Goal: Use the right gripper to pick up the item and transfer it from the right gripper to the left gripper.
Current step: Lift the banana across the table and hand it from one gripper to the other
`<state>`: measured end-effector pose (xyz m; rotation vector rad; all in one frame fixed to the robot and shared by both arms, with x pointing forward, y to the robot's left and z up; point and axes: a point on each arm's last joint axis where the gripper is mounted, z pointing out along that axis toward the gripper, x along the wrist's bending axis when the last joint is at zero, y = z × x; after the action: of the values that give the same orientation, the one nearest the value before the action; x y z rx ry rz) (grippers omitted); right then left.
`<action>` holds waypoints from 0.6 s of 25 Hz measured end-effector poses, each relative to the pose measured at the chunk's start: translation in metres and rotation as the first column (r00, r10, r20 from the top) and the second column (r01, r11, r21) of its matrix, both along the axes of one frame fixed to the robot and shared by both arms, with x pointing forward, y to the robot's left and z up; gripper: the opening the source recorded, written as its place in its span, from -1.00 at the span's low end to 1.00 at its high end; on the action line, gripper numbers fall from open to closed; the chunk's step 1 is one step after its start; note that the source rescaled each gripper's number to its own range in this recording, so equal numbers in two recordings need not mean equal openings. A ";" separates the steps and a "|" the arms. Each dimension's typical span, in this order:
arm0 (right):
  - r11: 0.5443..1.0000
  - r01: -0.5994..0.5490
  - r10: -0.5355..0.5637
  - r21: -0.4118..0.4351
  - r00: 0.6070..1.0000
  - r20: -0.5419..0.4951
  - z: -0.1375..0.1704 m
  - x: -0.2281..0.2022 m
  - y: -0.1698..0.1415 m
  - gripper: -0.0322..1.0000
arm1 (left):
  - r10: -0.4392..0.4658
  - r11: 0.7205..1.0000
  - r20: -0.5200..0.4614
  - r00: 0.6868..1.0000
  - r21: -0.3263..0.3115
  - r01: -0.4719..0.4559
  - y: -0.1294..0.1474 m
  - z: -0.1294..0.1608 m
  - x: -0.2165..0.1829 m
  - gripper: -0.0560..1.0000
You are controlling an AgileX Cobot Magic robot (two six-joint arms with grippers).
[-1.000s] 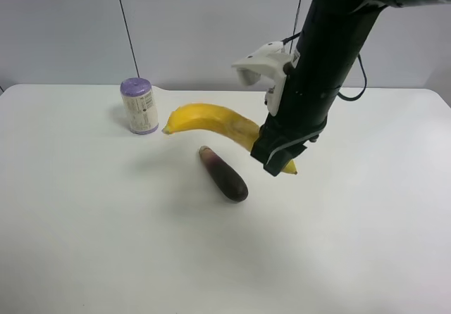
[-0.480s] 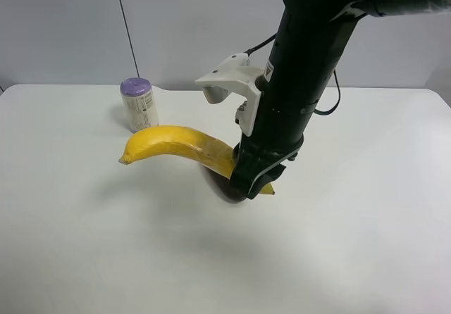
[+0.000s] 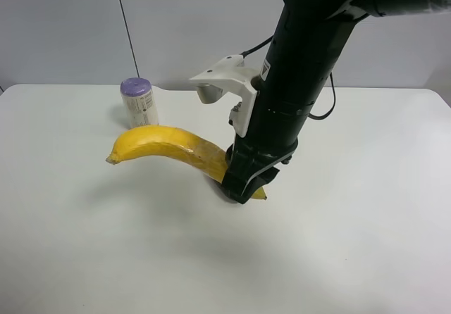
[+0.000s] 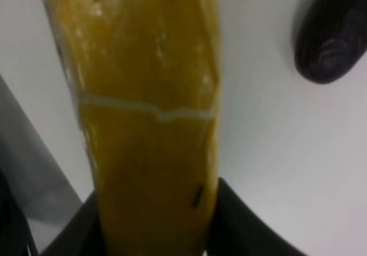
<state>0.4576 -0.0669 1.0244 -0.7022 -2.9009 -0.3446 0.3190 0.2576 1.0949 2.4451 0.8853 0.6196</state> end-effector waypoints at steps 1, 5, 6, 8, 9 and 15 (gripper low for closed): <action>1.000 0.000 0.000 0.002 1.000 0.000 0.000 0.000 0.000 -0.94 | -0.025 0.999 -0.009 1.000 0.026 0.025 -0.005 -0.001 0.004 1.00; 1.000 0.002 -0.002 0.007 1.000 -0.004 0.000 0.000 0.001 -0.94 | -0.136 0.985 -0.047 0.990 0.103 0.140 -0.030 -0.001 0.021 1.00; 1.000 0.002 -0.002 0.009 1.000 -0.005 0.000 0.000 0.001 -0.94 | -0.153 0.982 -0.046 0.987 0.107 0.157 -0.035 0.002 0.023 1.00; 1.000 0.005 -0.005 0.015 1.000 -0.007 0.000 -0.001 0.001 -0.94 | -0.176 0.976 -0.049 0.983 0.121 0.181 -0.046 0.004 0.031 1.00; 1.000 0.006 -0.005 0.016 1.000 -0.007 0.000 -0.001 0.001 -0.94 | -0.185 0.974 -0.043 0.982 0.124 0.189 -0.051 0.007 0.034 1.00; 1.000 0.012 -0.011 0.027 1.000 -0.017 0.001 -0.001 0.002 -0.94 | -0.213 0.968 -0.037 0.976 0.127 0.216 -0.083 0.012 0.058 1.00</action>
<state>0.4564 -0.0644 1.0253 -0.7141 -2.8718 -0.3773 0.3772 0.1745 1.1067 2.6238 0.5932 0.5875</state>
